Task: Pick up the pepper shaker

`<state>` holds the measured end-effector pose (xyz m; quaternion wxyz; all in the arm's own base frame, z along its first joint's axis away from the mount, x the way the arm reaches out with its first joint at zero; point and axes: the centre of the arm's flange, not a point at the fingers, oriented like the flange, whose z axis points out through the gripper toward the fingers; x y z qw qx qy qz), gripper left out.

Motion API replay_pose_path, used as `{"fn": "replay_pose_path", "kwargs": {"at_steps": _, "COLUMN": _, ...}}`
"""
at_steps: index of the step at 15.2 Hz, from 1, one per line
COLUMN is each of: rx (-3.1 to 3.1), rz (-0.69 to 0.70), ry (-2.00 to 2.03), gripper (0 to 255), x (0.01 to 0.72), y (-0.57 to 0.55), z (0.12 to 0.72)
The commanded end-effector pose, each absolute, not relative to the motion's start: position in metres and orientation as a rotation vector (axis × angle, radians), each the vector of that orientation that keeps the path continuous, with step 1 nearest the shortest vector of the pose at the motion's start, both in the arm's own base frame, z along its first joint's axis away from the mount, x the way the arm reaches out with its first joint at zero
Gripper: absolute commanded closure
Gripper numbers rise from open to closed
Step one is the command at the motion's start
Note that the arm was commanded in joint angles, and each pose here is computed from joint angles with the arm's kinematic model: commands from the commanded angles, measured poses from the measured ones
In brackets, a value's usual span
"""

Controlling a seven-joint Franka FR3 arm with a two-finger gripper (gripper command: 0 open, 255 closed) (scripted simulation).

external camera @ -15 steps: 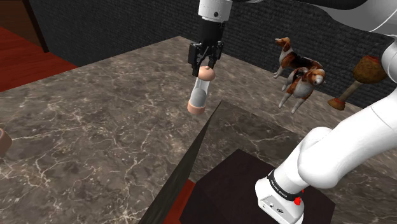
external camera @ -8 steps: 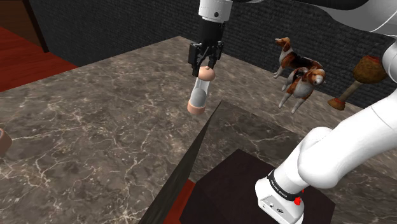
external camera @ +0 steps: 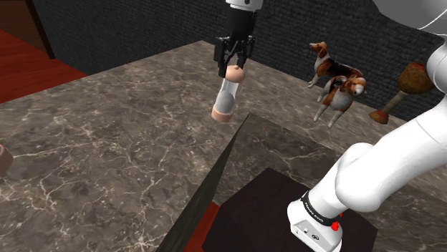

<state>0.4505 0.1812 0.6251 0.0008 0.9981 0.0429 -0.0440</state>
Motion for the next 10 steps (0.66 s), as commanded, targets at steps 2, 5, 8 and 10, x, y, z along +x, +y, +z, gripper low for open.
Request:
{"fn": "replay_pose_path", "kwargs": {"at_steps": 2, "rx": 3.134, "rz": -0.138, "ry": 0.135, "gripper": 255, "x": 0.451, "y": 0.181, "z": 0.641}}
{"fn": "replay_pose_path", "kwargs": {"at_steps": 5, "rx": 3.134, "rz": -0.138, "ry": 0.135, "gripper": 255, "x": 0.451, "y": 0.181, "z": 0.657}}
{"fn": "replay_pose_path", "kwargs": {"at_steps": 8, "rx": 3.134, "rz": -0.138, "ry": 0.135, "gripper": 255, "x": 0.451, "y": 0.181, "z": 0.673}}
{"fn": "replay_pose_path", "kwargs": {"at_steps": 10, "rx": 3.134, "rz": -0.138, "ry": 0.135, "gripper": 255, "x": 0.451, "y": 0.181, "z": 0.674}}
